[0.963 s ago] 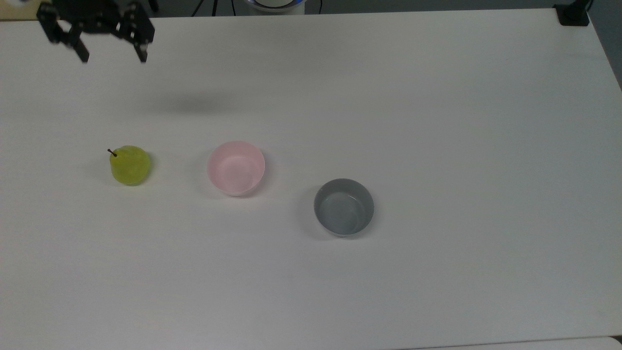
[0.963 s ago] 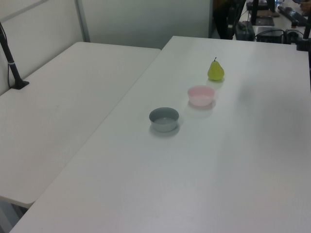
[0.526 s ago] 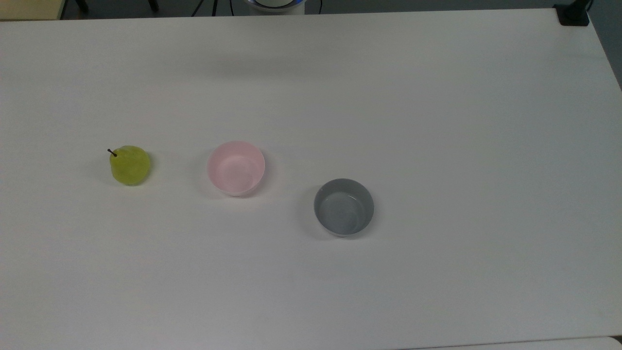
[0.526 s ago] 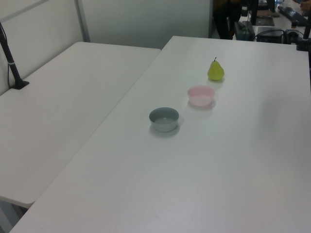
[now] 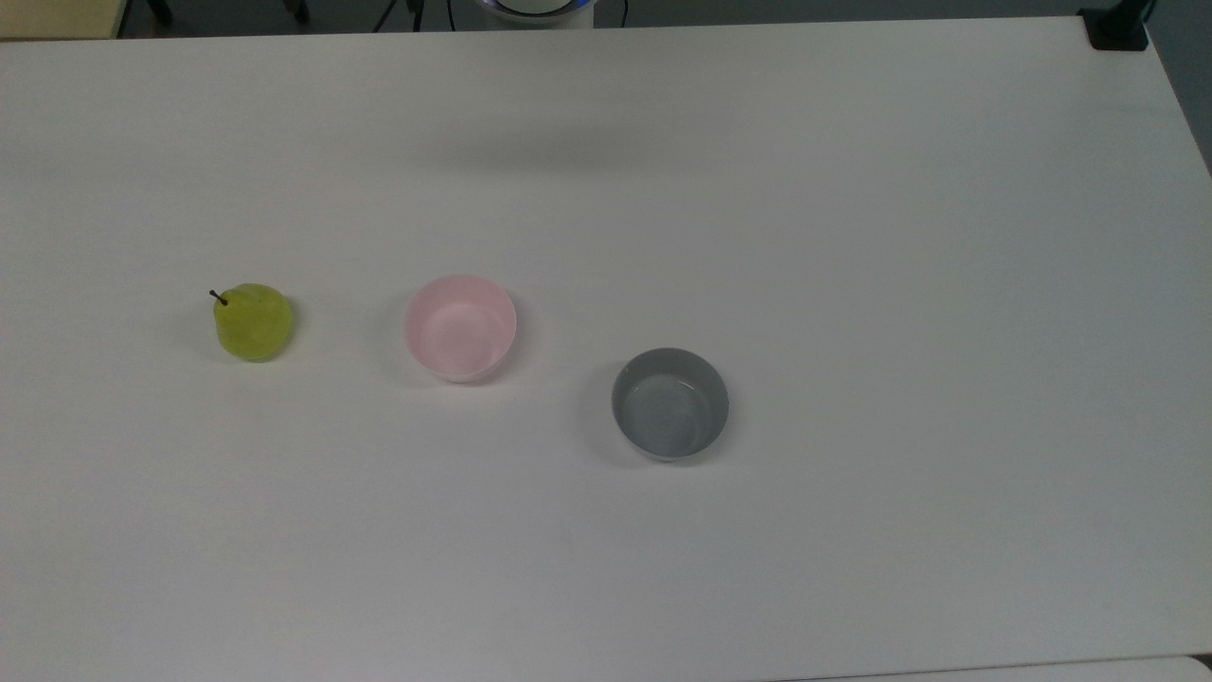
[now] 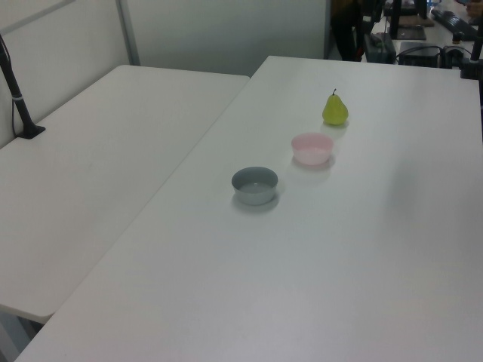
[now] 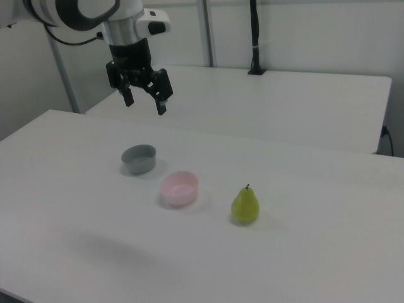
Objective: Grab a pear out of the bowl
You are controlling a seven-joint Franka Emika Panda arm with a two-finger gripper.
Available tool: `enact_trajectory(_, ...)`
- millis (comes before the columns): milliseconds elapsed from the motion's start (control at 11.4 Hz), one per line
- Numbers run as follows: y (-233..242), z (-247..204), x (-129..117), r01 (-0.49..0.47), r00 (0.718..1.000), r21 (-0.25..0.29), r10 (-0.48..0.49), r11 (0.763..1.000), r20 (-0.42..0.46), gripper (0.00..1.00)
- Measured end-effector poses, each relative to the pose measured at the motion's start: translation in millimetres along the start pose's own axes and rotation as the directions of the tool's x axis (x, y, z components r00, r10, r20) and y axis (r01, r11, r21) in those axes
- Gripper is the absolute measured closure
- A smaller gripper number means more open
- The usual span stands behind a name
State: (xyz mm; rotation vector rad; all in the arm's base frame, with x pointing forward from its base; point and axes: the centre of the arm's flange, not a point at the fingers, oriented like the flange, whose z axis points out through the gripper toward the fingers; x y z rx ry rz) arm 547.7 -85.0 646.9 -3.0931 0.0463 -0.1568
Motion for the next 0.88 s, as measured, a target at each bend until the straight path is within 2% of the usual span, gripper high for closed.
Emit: enact_trajectory(876,-12,15,-1,0.041,0.999,0.006,-0.041,0.999,0.008,0.00)
